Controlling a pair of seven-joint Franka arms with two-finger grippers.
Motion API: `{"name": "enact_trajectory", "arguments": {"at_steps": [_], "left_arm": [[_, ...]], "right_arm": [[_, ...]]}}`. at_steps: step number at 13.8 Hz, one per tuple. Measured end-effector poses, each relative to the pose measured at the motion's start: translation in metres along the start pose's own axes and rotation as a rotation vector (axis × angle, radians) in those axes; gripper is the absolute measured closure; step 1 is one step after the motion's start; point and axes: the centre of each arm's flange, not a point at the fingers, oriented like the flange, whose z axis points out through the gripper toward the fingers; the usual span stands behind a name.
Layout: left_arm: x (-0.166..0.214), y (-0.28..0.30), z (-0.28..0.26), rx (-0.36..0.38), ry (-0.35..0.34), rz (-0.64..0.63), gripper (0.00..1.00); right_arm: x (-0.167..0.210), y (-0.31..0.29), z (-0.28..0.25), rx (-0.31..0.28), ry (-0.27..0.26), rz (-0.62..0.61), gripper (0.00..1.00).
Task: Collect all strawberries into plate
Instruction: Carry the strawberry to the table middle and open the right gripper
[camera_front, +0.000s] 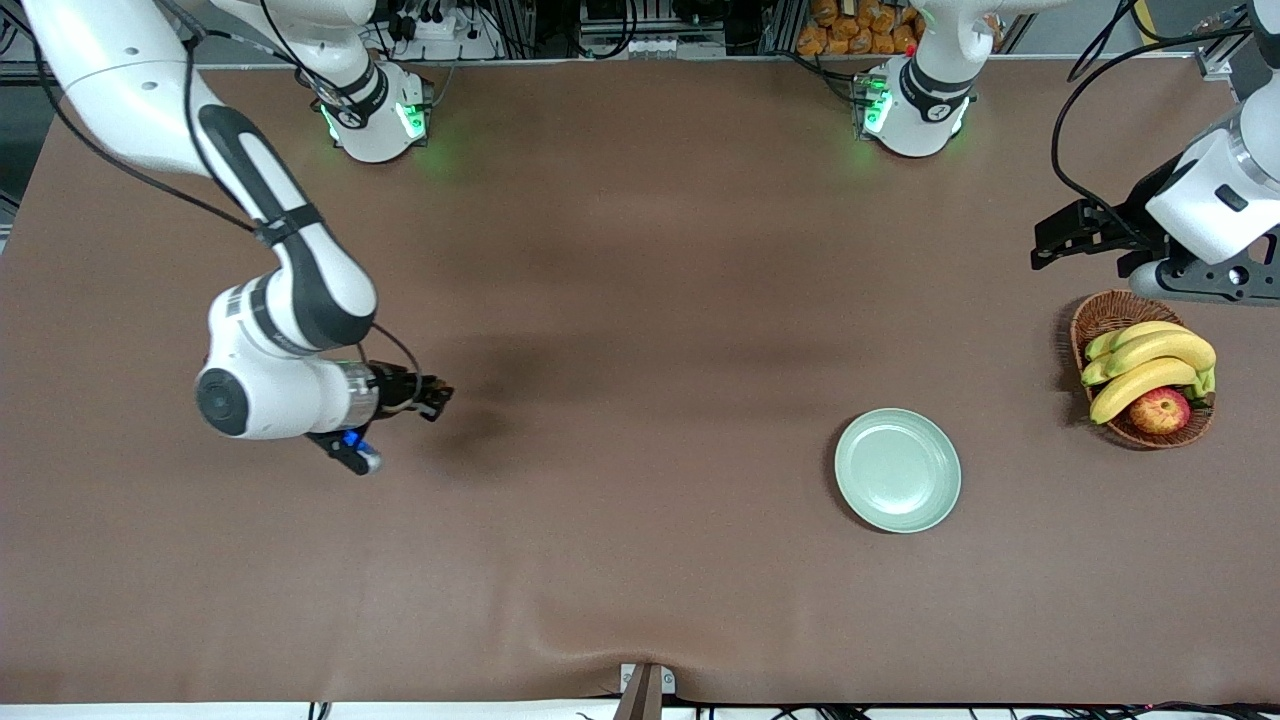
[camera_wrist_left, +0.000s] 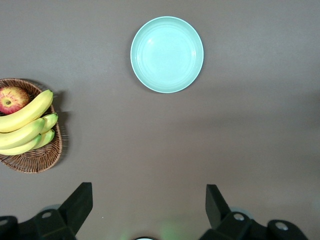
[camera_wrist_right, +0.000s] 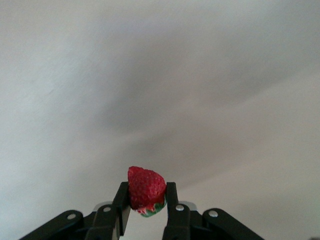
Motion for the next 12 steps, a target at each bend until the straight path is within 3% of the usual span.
{"name": "enact_trajectory", "arguments": {"at_steps": [7, 12], "left_arm": [[0.000, 0.001, 0.001, 0.000, -0.002, 0.001, 0.00], [0.002, 0.001, 0.003, 0.000, -0.005, 0.002, 0.00]], "right_arm": [[-0.131, -0.105, 0.083, 0.052, 0.053, 0.132, 0.67], [-0.179, -0.128, 0.156, 0.051, 0.045, 0.146, 0.67]]}}
